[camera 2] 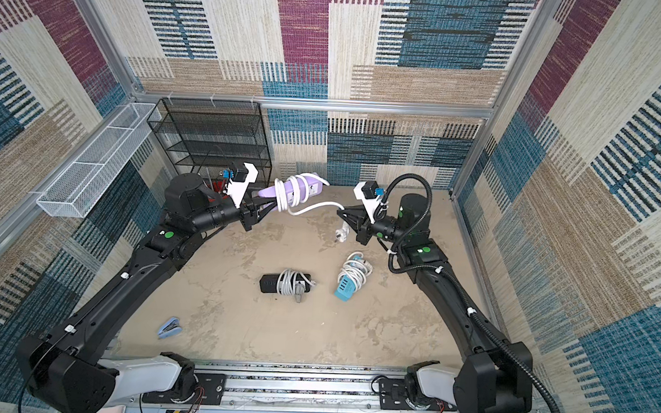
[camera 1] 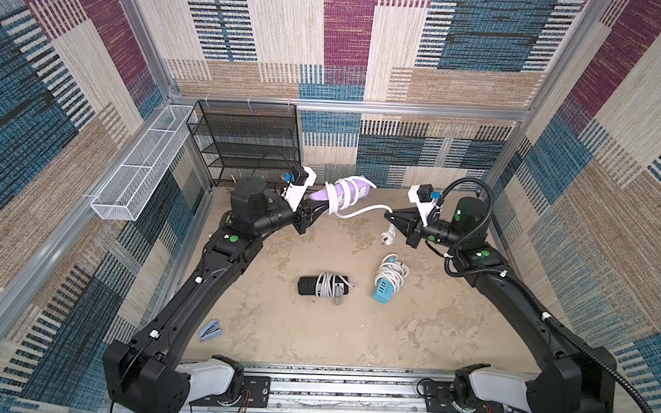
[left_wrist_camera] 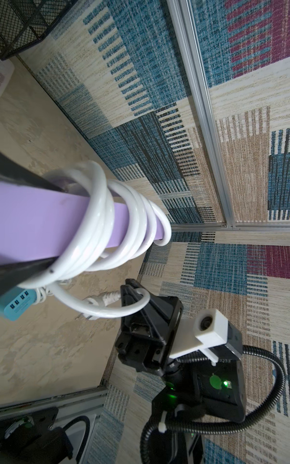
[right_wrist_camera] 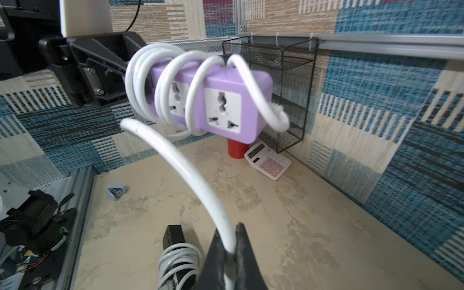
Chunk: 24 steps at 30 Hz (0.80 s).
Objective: Unwrap the cord wrapped around the power strip
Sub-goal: Unwrap the power cord from the power strip.
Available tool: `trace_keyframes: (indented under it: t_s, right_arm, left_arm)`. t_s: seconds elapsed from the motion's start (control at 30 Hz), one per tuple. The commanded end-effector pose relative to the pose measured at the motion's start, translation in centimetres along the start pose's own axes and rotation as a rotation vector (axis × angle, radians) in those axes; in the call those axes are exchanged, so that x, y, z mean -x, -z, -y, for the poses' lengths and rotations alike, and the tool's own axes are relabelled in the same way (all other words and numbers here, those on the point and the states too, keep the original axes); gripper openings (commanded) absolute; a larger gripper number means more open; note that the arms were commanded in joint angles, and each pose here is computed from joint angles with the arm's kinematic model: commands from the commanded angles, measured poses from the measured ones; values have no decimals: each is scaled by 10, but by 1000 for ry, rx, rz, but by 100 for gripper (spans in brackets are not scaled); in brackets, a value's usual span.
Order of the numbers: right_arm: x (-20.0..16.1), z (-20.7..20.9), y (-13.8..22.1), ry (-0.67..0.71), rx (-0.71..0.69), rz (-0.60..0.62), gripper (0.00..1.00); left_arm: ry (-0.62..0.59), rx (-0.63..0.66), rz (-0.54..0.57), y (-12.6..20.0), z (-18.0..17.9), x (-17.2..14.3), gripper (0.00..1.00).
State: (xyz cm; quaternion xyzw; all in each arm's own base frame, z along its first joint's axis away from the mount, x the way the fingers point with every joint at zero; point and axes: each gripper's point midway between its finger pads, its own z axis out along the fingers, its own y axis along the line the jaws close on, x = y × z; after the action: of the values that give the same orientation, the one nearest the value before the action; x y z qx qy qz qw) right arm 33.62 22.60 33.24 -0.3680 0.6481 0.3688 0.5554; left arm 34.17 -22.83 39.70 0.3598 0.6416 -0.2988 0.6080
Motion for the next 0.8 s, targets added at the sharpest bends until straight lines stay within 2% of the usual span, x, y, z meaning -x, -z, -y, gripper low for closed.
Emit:
trace_keyframes:
  t_s: [0.0,0.13,0.43,0.63,0.77]
  right_arm:
    - [-13,-4,-10,-44,35,9,0]
    - [-39,4,-24,-121,63,-17,0]
    - [-54,54,-70,-189,34,-11,0]
    - [-32,99,-92,-165,-14,14,0]
    - [9,128,-91,-120,-43,67,0]
  left_arm:
    - [-53,17,87,3,-2,24,0]
    - [-42,-10,102,5,4,29,0]
    - [35,-173,116,-2,26,34,0]
    - [50,-224,107,-6,35,31,0]
    - [50,-238,108,-5,37,31,0]
